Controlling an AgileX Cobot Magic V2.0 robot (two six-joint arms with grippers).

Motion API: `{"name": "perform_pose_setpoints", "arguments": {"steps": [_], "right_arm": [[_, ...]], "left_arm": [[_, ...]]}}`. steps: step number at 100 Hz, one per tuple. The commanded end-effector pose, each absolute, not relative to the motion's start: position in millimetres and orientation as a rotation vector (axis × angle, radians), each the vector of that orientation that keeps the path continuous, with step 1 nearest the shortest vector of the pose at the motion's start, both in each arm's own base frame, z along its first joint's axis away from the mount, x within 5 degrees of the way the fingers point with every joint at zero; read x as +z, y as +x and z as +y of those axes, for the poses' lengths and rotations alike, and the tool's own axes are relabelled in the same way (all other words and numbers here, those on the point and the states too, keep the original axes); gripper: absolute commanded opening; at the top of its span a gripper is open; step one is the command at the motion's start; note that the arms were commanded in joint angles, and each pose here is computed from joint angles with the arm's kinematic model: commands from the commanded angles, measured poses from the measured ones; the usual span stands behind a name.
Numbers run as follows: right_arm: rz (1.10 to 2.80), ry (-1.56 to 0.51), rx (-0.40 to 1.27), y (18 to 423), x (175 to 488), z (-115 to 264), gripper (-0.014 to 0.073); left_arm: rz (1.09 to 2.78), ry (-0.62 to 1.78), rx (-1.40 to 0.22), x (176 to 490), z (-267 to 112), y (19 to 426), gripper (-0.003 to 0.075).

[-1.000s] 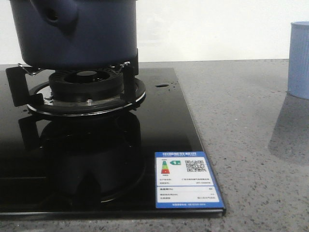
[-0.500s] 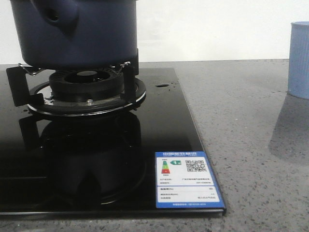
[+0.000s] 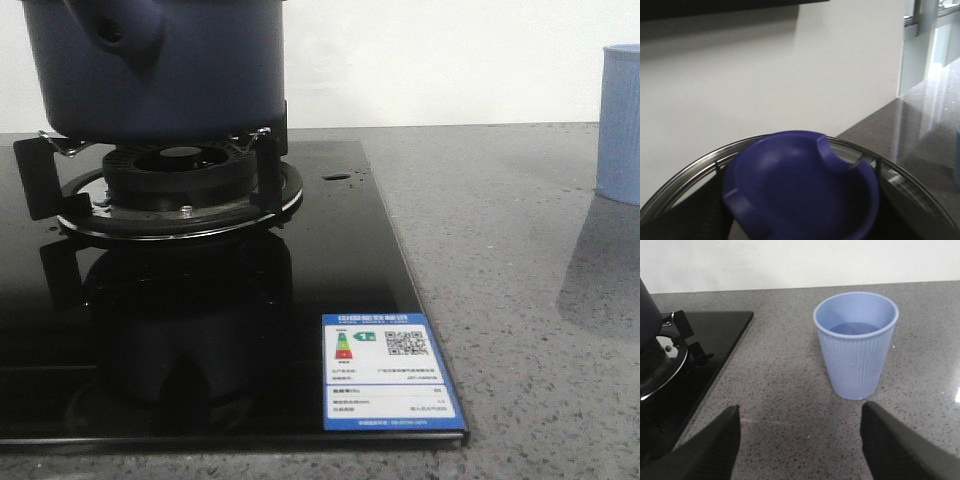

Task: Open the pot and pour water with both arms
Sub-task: 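Move the right gripper toward the light blue ribbed cup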

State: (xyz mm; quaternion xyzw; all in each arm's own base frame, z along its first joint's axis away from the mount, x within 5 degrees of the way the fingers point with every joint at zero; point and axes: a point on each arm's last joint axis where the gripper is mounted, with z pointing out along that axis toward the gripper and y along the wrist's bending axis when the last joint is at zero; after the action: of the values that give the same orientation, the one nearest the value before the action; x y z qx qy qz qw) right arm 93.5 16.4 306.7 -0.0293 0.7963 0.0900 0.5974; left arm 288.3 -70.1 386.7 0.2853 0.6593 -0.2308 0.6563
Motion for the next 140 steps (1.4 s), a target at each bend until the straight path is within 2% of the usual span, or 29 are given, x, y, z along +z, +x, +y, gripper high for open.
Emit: {"name": "perform_pose_setpoints", "arguments": {"steps": [1, 38, 79, 110, 130, 140], "right_arm": [[1.729, -0.056, 0.156, 97, 324, 13, 0.0461], [1.653, 0.022, 0.076, 107, 288, 4, 0.0461], [1.739, 0.059, -0.014, 154, 265, -2, 0.0461], [1.759, 0.066, -0.035, 177, 266, -4, 0.0466], [1.766, 0.066, -0.023, 178, 266, -2, 0.0584], [1.768, 0.037, -0.004, 178, 266, 3, 0.0593]], "left_arm": [[1.380, 0.569, -0.523, 422, -55, 272, 0.0369], [1.378, 0.461, -0.446, 434, -17, 263, 0.0369], [1.396, 0.455, -0.419, 433, -14, 264, 0.0369], [1.396, 0.456, -0.418, 433, -14, 264, 0.0369], [1.396, 0.456, -0.418, 433, -14, 264, 0.0369], [1.396, 0.456, -0.418, 433, -14, 264, 0.0369]]}}
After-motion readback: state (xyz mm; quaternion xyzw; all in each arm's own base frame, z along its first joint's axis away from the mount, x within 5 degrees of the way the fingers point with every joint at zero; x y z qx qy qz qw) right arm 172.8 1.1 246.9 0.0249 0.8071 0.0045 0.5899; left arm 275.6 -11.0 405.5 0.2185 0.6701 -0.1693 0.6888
